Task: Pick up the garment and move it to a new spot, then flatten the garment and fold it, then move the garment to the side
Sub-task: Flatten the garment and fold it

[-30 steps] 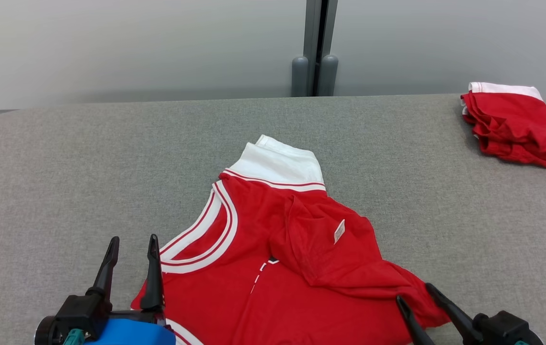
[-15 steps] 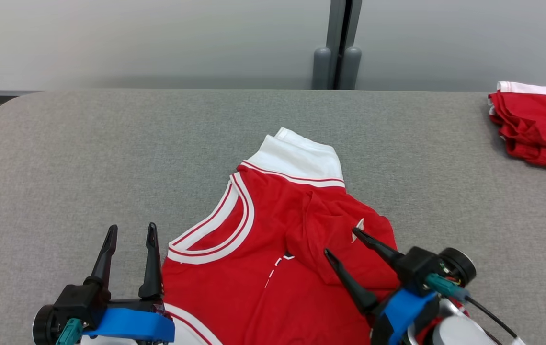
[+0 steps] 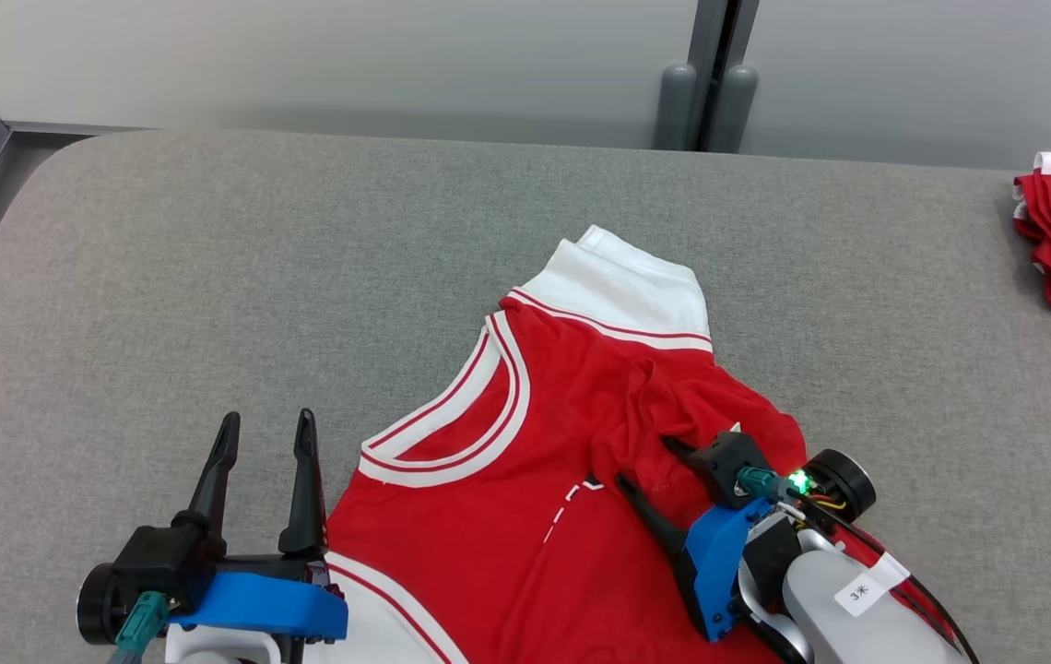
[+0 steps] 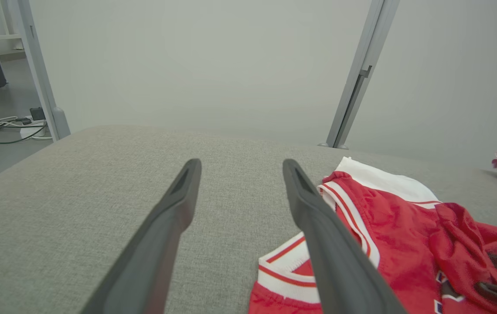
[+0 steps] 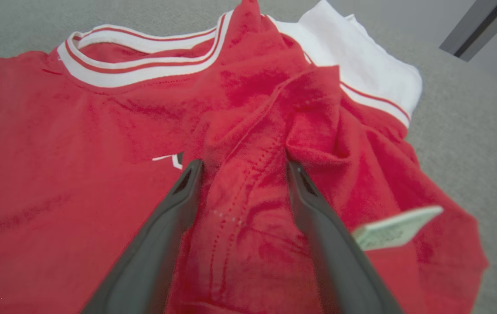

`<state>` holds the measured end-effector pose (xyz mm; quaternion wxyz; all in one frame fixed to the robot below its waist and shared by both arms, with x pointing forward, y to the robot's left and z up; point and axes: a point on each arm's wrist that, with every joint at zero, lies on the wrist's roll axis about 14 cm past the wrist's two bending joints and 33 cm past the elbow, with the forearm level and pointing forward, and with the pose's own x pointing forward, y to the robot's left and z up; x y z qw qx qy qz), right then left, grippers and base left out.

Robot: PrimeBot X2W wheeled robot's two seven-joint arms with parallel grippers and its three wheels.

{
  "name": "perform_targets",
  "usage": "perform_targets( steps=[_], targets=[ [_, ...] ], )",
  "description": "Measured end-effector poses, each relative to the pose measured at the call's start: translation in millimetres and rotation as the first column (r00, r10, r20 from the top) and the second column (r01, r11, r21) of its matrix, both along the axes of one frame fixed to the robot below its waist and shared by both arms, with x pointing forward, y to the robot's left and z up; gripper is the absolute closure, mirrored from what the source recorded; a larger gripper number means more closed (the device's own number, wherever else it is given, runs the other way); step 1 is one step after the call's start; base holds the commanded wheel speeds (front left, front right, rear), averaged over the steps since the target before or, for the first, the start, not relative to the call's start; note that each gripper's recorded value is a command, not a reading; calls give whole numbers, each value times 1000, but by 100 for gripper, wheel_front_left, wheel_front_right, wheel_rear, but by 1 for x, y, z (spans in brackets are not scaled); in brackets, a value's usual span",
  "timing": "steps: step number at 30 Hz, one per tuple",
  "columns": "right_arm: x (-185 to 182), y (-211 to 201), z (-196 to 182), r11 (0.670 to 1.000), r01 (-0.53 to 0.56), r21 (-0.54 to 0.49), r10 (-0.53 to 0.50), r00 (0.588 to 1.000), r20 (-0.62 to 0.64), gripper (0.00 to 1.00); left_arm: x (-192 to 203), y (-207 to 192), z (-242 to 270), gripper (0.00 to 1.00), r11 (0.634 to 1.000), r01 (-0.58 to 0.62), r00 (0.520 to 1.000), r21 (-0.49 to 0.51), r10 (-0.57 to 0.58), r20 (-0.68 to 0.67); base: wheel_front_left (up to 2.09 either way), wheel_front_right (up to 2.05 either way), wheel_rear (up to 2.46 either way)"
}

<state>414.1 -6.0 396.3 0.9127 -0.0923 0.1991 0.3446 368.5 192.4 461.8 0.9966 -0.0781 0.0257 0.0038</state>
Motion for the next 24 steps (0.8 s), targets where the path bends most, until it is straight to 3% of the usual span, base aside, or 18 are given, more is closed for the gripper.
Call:
perform_targets(
  steps=[1, 2, 7, 14, 24],
  targets=[
    [0, 1, -4, 1000, -2, -8, 2, 1000, -10, 66, 0, 1, 1, 0, 1000, -2, 1000, 0, 2, 2, 0, 0, 0],
    [1, 1, -6, 1000, 0, -9, 0, 1000, -13, 100, 0, 2, 1, 0, 1000, -5, 1000, -2, 5, 3, 0, 0, 0],
    [17, 9, 13, 999, 6, 49, -9, 998, 62, 100, -1, 5, 2, 0, 1000, -18, 1000, -4, 18, 5, 0, 0, 0],
    [53, 11, 75, 979, 42, 202, -87, 972, 219, 100, 0, 4, 4, 0, 1000, -20, 1000, -10, 21, 12, 0, 0, 0],
    [79, -64, 107, 946, 188, 264, -264, 919, 292, 100, 2, -3, 6, 0, 1000, 0, 1000, -13, 1, 21, 0, 0, 0]
  ],
)
